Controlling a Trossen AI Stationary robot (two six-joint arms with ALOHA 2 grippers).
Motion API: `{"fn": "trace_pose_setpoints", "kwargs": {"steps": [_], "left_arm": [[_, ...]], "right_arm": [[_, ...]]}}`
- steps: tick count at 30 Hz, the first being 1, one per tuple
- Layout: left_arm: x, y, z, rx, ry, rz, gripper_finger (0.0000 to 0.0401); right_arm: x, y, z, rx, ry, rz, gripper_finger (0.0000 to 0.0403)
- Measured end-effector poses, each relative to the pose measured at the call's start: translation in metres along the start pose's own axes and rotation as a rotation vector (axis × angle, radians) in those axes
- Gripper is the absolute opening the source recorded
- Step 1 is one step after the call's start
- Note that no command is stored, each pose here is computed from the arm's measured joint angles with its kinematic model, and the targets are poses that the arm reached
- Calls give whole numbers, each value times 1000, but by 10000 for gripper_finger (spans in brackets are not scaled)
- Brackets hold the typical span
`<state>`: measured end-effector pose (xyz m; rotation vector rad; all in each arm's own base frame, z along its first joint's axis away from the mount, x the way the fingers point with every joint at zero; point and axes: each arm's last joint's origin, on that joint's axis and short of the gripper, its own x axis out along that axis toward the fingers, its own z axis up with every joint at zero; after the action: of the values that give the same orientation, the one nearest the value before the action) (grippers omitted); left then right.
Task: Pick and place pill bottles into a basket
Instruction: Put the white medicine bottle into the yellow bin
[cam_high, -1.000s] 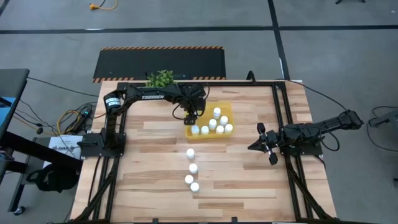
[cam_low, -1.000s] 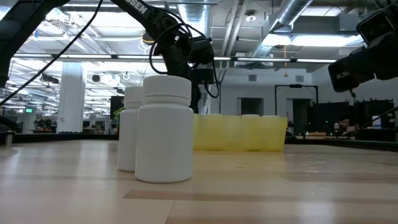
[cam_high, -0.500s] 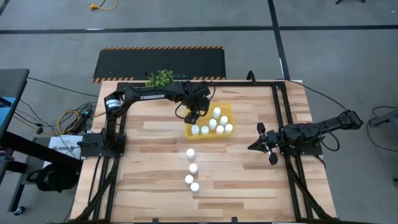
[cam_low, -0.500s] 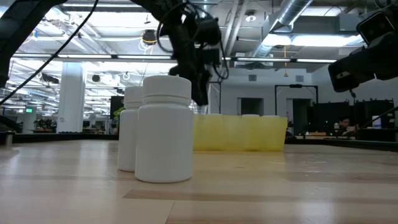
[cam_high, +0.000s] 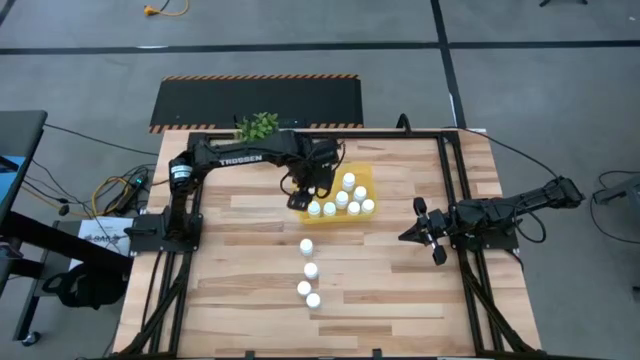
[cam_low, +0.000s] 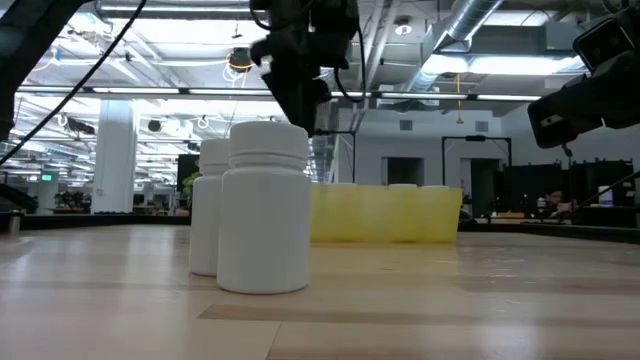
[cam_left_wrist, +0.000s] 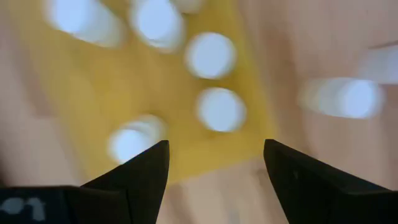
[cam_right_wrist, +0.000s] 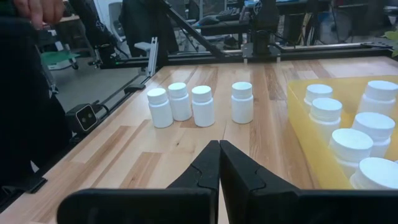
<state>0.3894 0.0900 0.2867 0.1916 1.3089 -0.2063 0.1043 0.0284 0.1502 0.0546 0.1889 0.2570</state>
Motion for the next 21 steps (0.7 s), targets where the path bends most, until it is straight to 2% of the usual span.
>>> {"fn": "trace_pose_setpoints", "kwargs": {"steps": [5, 9, 13, 17, 21], "left_arm": [[10, -7, -9, -138, 62, -117, 252], [18, -13, -14, -312, 101, -123, 252], [9, -26, -21, -416, 45, -100, 252], [4, -42, -33, -476, -15, -87, 252], [1, -63, -41, -487, -69, -88, 252]], "right_arm": [[0, 0, 0, 0, 0, 0, 1], [0, 0, 0, 0, 0, 0, 1], [0, 0, 0, 0, 0, 0, 1], [0, 0, 0, 0, 0, 0, 1], [0, 0, 0, 0, 0, 0, 1]]}}
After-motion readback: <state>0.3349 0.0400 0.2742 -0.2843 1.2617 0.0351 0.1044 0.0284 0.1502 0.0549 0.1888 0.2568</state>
